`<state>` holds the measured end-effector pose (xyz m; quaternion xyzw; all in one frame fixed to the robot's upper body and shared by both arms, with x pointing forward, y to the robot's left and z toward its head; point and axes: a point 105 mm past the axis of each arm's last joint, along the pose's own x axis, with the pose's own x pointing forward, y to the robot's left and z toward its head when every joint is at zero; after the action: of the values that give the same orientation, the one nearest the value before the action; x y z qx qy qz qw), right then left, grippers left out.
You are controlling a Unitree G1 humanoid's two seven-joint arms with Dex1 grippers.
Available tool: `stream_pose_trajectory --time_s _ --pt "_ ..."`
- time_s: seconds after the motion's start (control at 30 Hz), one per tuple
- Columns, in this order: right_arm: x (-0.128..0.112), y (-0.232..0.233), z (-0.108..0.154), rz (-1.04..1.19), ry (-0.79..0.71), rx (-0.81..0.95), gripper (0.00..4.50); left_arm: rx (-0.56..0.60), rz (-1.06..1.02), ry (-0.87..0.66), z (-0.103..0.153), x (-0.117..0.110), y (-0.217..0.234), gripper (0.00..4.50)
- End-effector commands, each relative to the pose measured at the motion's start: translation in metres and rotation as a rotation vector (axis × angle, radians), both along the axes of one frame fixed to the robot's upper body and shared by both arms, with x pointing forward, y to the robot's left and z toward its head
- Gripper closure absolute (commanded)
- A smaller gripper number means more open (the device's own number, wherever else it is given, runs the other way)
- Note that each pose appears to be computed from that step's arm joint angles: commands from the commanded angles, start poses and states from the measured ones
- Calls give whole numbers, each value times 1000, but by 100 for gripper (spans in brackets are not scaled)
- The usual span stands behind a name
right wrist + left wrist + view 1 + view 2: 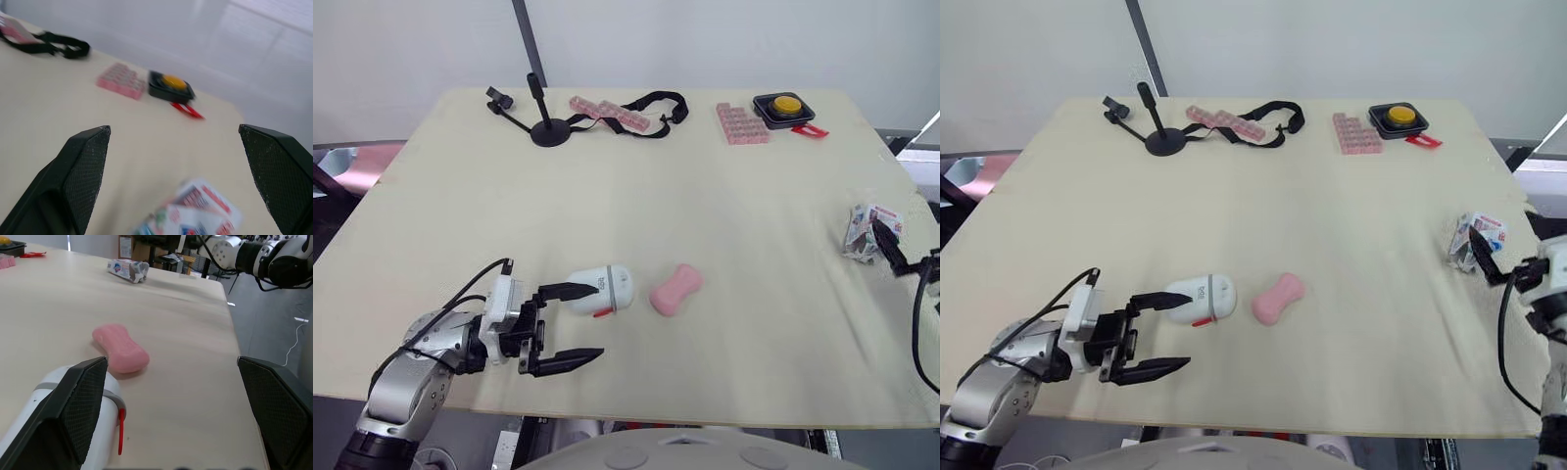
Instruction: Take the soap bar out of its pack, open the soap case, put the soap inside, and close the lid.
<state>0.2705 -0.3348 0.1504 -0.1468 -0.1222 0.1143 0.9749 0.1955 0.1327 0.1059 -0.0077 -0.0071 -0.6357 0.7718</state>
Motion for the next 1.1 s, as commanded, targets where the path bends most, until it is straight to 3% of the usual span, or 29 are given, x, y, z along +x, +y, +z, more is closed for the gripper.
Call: stream_pose_trajectory --time_s 0.03,0.23,0.4,0.47,0.57,0.9,1.1 --pt "2 53 11 315 8 -18 3 26 20 -17 5 7 5 0" --pt "-24 125 -14 768 184 -18 3 67 77 -2 8 18 13 0" --pt "-51 144 -40 989 305 -103 3 148 188 -3 5 28 24 0" --pt "-58 149 -46 1049 331 -134 3 242 249 -2 -1 32 36 0" --pt "-59 152 -50 1080 339 -159 3 359 307 3 -9 38 49 0" --pt "-48 165 -45 1084 321 -181 3 416 172 55 -12 36 49 0" --pt "-45 169 -40 1083 309 -189 3 454 135 13 -13 54 32 0"
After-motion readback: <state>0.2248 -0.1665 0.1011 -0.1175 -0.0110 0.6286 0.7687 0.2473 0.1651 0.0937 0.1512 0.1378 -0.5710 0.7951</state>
